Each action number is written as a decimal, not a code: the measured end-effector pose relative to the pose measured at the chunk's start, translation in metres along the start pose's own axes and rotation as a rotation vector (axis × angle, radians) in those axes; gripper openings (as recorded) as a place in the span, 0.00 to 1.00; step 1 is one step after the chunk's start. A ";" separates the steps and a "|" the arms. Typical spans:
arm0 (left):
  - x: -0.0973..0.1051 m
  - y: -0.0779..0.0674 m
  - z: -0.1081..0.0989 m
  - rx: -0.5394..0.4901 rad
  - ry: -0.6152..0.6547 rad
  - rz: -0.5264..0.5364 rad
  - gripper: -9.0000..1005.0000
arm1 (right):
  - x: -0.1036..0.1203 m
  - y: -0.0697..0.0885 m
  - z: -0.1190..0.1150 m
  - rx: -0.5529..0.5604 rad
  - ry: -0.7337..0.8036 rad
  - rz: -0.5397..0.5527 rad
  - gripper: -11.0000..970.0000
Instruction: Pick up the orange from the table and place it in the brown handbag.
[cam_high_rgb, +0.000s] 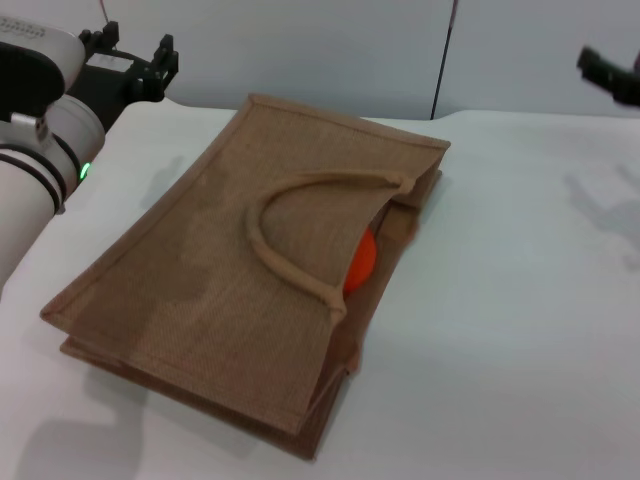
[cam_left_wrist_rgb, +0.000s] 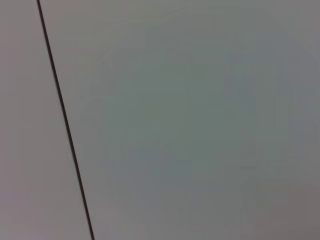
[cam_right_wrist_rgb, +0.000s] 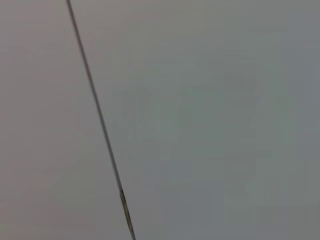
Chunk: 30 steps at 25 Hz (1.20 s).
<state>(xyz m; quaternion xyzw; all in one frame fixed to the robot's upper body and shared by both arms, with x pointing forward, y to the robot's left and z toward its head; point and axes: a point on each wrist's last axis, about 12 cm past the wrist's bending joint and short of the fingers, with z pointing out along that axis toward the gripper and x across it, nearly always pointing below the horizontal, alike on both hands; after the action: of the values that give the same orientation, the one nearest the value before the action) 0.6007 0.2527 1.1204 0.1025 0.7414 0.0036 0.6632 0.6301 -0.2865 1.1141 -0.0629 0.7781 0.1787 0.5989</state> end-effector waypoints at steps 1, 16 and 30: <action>0.000 0.000 0.000 -0.001 0.000 0.000 0.65 | 0.009 -0.004 -0.003 -0.001 -0.005 -0.007 0.91; 0.025 -0.002 -0.001 -0.019 0.030 0.035 0.65 | 0.096 -0.028 -0.043 0.129 0.013 -0.187 0.91; 0.045 -0.019 -0.021 -0.011 -0.071 0.113 0.65 | 0.107 -0.025 -0.069 0.143 -0.141 -0.229 0.91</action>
<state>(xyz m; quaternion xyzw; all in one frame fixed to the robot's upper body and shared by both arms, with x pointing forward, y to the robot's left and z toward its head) 0.5725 0.2439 1.0761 0.1406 0.7104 0.0411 0.6884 0.5460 -0.3213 1.0222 -0.0957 0.7327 0.0575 0.6713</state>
